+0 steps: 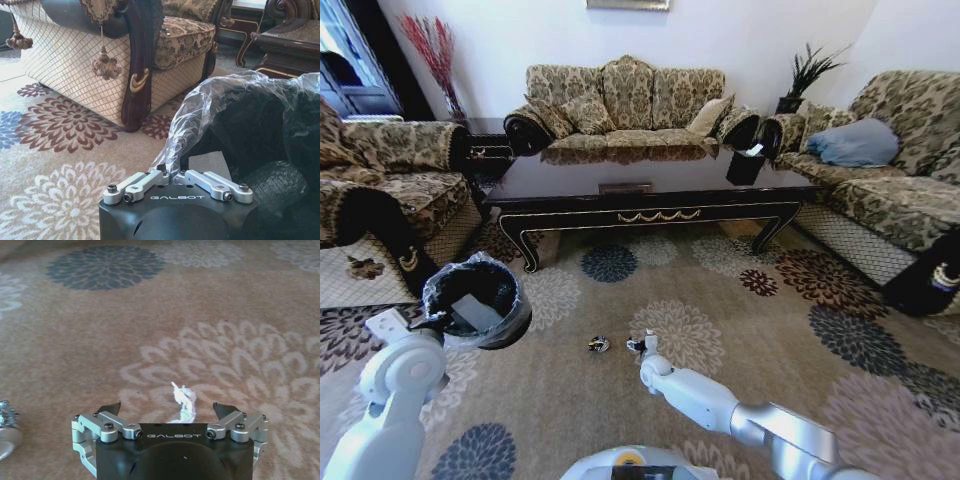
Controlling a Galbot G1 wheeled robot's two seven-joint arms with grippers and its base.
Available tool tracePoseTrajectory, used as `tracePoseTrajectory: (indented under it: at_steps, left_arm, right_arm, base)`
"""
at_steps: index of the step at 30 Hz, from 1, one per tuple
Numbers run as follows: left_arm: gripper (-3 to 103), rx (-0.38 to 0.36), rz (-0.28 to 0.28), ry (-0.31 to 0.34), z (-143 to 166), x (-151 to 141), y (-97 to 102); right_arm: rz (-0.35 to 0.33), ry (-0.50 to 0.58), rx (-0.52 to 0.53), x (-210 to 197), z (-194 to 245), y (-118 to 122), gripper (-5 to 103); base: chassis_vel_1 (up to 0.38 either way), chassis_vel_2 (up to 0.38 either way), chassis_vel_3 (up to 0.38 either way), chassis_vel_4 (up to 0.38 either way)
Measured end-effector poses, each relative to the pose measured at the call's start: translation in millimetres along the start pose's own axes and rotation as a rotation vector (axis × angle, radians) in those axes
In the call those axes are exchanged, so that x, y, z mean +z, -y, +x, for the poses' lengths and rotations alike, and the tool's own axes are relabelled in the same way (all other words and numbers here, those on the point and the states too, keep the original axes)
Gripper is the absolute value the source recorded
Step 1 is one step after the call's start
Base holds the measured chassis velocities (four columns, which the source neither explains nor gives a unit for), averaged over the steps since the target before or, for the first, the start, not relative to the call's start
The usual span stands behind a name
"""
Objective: Move to the front of the table and pick up the trash from the floor, then place it into the trash bin.
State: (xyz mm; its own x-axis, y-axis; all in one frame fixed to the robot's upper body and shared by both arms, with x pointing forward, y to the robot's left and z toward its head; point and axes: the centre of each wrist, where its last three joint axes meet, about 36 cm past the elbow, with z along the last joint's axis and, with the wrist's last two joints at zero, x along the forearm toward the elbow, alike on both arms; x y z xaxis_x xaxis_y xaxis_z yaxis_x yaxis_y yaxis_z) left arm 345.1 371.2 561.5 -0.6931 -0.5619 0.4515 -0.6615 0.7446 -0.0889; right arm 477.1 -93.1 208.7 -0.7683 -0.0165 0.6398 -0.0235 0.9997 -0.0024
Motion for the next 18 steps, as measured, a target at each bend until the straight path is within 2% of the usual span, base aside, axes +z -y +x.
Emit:
tracePoseTrajectory:
  at_steps: [7,8,9,11,14,17,18]
  left_arm:
    - [2,0.005,-0.005,-0.003,4.0,2.6,-0.6]
    - [2,0.002,-0.006,-0.004,4.5,3.0,-1.9]
    - [2,-0.001,-0.006,-0.004,4.6,3.4,-2.8]
    - [2,-0.002,-0.006,-0.004,4.8,3.6,-3.2]
    - [2,-0.004,-0.008,-0.003,6.2,4.2,-4.6]
    - [2,-0.006,-0.009,-0.002,6.5,3.9,-5.3]
    - [2,-0.007,-0.009,-0.001,6.5,3.6,-5.7]
  right_arm:
    - [0.001,-0.01,0.006,3.9,-14.6,15.7,100]
    - [0.007,-0.011,-0.001,5.5,-17.2,18.3,103]
    - [0.01,-0.011,-0.008,6.7,-18.7,19.2,99]
    - [0.012,-0.011,-0.01,7.1,-19.5,19.5,99]
    - [0.025,-0.013,-0.008,10.0,-25.4,22.9,84]
    - [0.029,-0.017,-0.006,11.8,-27.0,23.8,79]
    - [0.03,-0.018,-0.006,12.3,-27.6,24.2,73]
  base:
    - [0.0,0.0,0.0,0.0]
    - [0.0,0.0,0.0,0.0]
    - [0.0,0.0,0.0,0.0]
    - [0.0,0.0,0.0,0.0]
    - [0.0,0.0,0.0,0.0]
    - [0.0,0.0,0.0,0.0]
    - [0.0,0.0,0.0,0.0]
